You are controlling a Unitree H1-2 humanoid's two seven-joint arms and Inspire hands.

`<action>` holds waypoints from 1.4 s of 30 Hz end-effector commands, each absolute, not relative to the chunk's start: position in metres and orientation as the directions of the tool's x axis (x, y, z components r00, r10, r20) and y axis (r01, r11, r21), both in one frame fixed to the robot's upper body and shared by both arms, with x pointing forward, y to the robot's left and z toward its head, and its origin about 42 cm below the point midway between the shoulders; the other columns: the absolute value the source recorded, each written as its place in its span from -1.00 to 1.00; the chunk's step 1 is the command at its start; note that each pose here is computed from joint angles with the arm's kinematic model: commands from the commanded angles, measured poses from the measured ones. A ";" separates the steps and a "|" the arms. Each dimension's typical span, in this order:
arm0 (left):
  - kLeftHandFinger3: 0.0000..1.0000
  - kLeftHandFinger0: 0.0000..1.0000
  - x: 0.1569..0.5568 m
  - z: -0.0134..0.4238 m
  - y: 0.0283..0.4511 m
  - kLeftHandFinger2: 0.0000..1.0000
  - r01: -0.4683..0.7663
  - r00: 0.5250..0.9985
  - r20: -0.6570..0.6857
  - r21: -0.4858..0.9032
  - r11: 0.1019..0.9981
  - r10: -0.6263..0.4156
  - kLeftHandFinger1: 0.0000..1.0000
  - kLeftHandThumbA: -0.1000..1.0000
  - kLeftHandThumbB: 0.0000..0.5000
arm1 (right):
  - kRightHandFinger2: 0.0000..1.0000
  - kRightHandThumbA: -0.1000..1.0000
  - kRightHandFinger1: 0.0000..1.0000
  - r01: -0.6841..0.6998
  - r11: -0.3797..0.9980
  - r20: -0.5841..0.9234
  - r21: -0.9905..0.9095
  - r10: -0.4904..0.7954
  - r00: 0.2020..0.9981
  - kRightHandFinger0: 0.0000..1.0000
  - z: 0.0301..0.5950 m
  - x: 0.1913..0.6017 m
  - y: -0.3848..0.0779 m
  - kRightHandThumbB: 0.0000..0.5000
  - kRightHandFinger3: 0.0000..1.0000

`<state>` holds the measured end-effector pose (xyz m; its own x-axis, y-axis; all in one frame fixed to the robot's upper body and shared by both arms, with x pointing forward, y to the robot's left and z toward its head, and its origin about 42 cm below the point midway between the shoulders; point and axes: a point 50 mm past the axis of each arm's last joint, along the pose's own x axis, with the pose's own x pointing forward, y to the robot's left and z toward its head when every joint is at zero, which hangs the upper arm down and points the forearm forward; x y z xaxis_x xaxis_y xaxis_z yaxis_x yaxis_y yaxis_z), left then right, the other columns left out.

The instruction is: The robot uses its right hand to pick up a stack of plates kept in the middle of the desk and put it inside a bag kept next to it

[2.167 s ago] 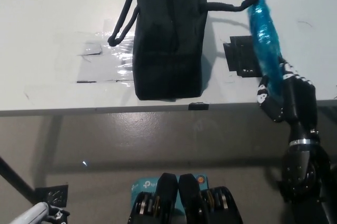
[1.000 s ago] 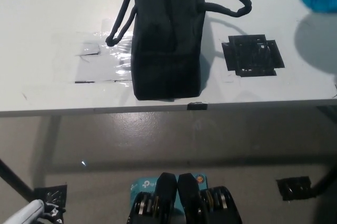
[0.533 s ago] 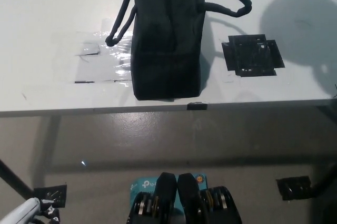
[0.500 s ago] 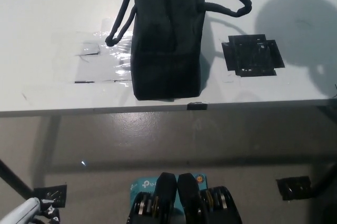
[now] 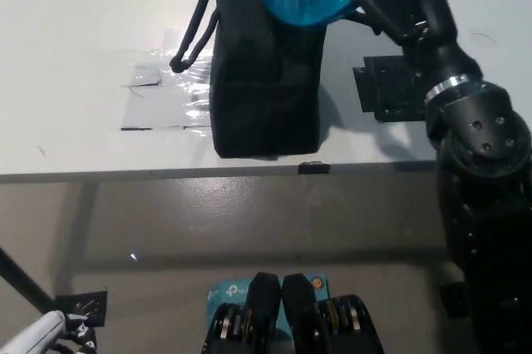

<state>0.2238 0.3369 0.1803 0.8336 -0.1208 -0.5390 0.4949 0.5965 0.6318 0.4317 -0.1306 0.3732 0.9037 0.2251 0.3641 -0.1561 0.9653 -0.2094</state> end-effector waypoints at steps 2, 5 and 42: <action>0.89 0.53 0.227 0.189 0.339 0.68 0.466 0.852 -0.514 0.657 0.592 -0.099 0.57 -1.00 -1.00 | -1.00 -1.00 -1.00 -0.099 0.959 0.431 -0.267 0.211 0.877 -1.00 0.392 0.427 -0.122 -0.04 -1.00; 0.85 0.51 0.228 0.190 0.337 0.66 0.467 0.854 -0.509 0.662 0.587 -0.105 0.55 -1.00 -1.00 | -1.00 -1.00 -1.00 -0.086 0.954 0.418 -0.288 0.206 0.885 -1.00 0.387 0.429 -0.125 -0.10 -1.00; 0.80 0.47 0.237 0.192 0.328 0.63 0.494 0.847 -0.514 0.663 0.562 -0.136 0.53 -1.00 -1.00 | -1.00 -1.00 -1.00 -0.109 0.868 0.261 -0.484 0.263 0.929 -1.00 0.283 0.438 -0.043 0.20 -1.00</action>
